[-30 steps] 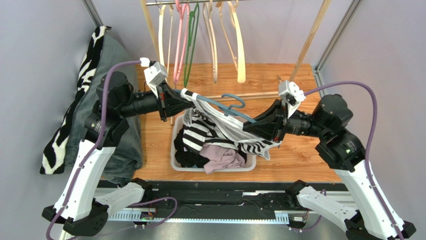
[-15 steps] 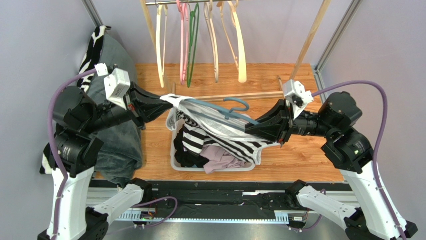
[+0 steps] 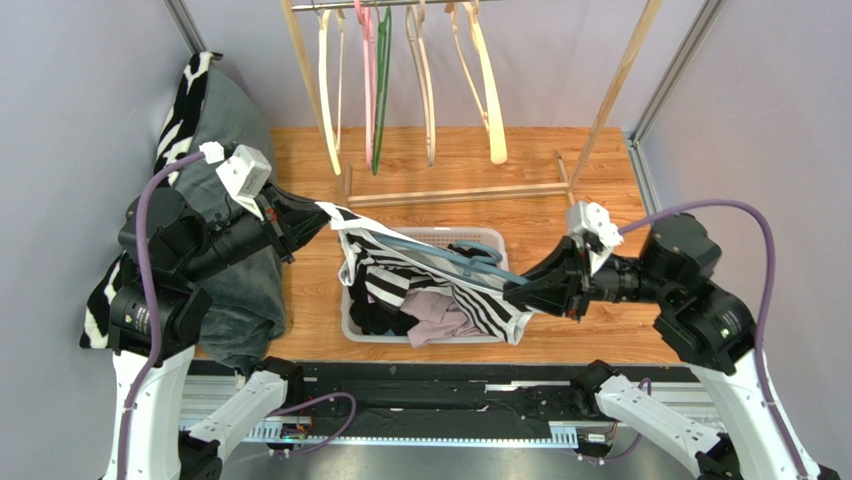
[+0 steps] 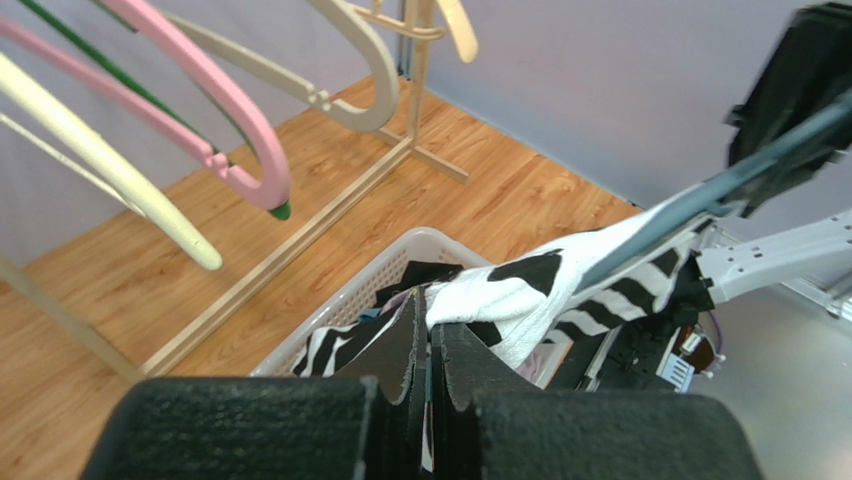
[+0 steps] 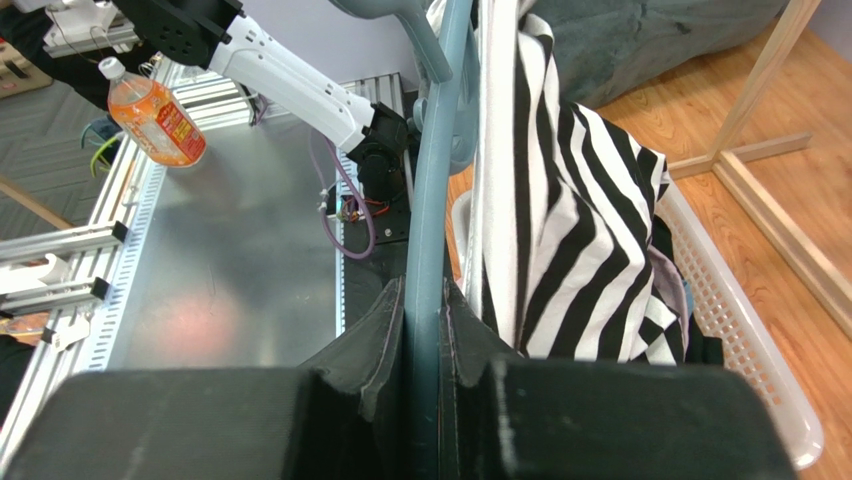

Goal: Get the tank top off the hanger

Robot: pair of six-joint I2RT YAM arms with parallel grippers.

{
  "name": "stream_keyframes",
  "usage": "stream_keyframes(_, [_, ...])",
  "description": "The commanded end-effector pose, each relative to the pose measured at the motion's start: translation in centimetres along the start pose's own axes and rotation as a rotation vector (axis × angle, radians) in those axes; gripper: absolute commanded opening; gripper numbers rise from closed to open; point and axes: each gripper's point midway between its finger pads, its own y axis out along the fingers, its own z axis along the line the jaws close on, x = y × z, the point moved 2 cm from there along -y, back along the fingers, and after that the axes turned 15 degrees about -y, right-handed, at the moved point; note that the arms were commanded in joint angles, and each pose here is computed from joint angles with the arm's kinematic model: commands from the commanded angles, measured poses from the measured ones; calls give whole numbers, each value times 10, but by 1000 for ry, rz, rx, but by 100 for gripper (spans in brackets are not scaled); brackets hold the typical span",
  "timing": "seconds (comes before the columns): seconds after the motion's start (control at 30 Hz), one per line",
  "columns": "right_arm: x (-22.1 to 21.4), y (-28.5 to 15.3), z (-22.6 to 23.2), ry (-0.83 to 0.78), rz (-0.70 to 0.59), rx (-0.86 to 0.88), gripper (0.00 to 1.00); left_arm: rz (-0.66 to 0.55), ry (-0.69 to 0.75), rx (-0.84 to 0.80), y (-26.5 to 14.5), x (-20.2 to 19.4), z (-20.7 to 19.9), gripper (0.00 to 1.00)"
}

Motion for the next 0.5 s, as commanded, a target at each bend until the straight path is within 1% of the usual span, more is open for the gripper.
stream_keyframes(0.0, [0,-18,24,-39,-2,23,0,-52,13,165,-1,2,31,0])
stream_keyframes(0.13, [-1,-24,36,-37,-8,58,0,-29,17,212,3,-10,47,0])
stream_keyframes(0.27, [0,-31,44,-55,0,61,0,-31,34,246,2,-10,55,0])
stream_keyframes(0.33, [6,-37,43,-85,1,21,0,-23,38,252,2,-13,57,0])
stream_keyframes(0.47, [4,-48,37,-120,48,-73,0,-14,39,256,0,-19,58,0])
